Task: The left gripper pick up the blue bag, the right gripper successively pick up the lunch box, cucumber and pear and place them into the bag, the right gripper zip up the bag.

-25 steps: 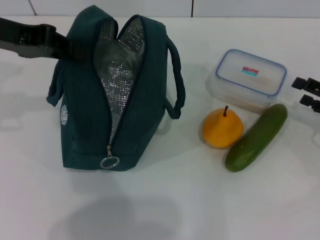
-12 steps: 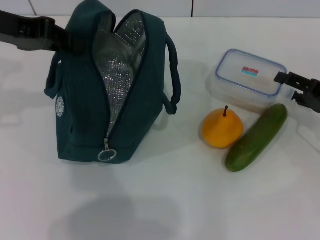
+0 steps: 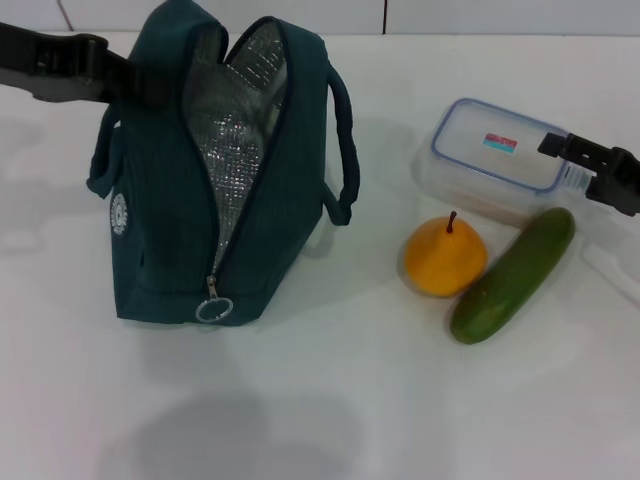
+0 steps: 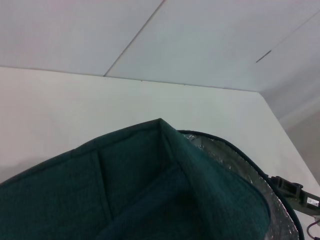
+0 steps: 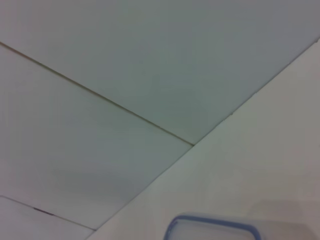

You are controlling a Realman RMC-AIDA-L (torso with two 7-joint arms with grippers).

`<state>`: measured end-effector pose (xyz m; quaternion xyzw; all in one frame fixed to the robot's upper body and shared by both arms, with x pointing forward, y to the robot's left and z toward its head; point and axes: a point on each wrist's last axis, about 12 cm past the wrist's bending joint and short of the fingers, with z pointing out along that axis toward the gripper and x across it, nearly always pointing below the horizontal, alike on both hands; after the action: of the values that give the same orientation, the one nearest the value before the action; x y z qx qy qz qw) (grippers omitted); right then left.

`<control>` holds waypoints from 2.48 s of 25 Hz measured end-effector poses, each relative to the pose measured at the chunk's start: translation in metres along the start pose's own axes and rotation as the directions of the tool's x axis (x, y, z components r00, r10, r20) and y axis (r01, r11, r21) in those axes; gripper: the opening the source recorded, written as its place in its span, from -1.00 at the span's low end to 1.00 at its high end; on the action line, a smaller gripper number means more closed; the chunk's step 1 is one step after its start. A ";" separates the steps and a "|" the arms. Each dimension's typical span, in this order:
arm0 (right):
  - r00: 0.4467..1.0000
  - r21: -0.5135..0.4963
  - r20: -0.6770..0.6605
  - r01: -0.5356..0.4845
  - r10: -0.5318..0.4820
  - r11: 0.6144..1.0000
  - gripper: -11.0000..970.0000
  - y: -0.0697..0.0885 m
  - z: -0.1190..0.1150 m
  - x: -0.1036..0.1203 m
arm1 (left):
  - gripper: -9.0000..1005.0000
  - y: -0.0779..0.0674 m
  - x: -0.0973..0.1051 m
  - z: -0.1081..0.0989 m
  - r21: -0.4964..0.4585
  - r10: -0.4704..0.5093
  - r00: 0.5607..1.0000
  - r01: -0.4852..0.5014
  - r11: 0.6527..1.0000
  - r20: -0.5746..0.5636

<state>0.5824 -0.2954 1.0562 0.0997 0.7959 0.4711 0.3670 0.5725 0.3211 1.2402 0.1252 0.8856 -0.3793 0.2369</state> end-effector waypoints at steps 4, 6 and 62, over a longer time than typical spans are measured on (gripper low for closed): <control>1.000 -0.006 -0.003 -0.004 0.004 1.000 0.76 0.001 0.001 0.003 | -0.90 0.001 0.001 0.000 -0.001 0.002 1.000 -0.002 1.000 0.000; 1.000 -0.009 -0.005 -0.006 0.006 1.000 0.76 0.001 0.001 0.004 | -0.90 0.001 0.002 0.000 -0.002 0.005 1.000 -0.005 1.000 0.000; 0.999 -0.056 0.036 0.001 0.001 0.998 -0.59 0.003 -0.002 0.010 | -0.89 0.005 0.007 -0.002 -0.004 -0.005 1.000 0.005 1.000 -0.004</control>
<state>0.5736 -0.2903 1.0550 0.0977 0.7755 0.4915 0.3839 0.5677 0.3257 1.2346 0.1233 0.8872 -0.3778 0.2344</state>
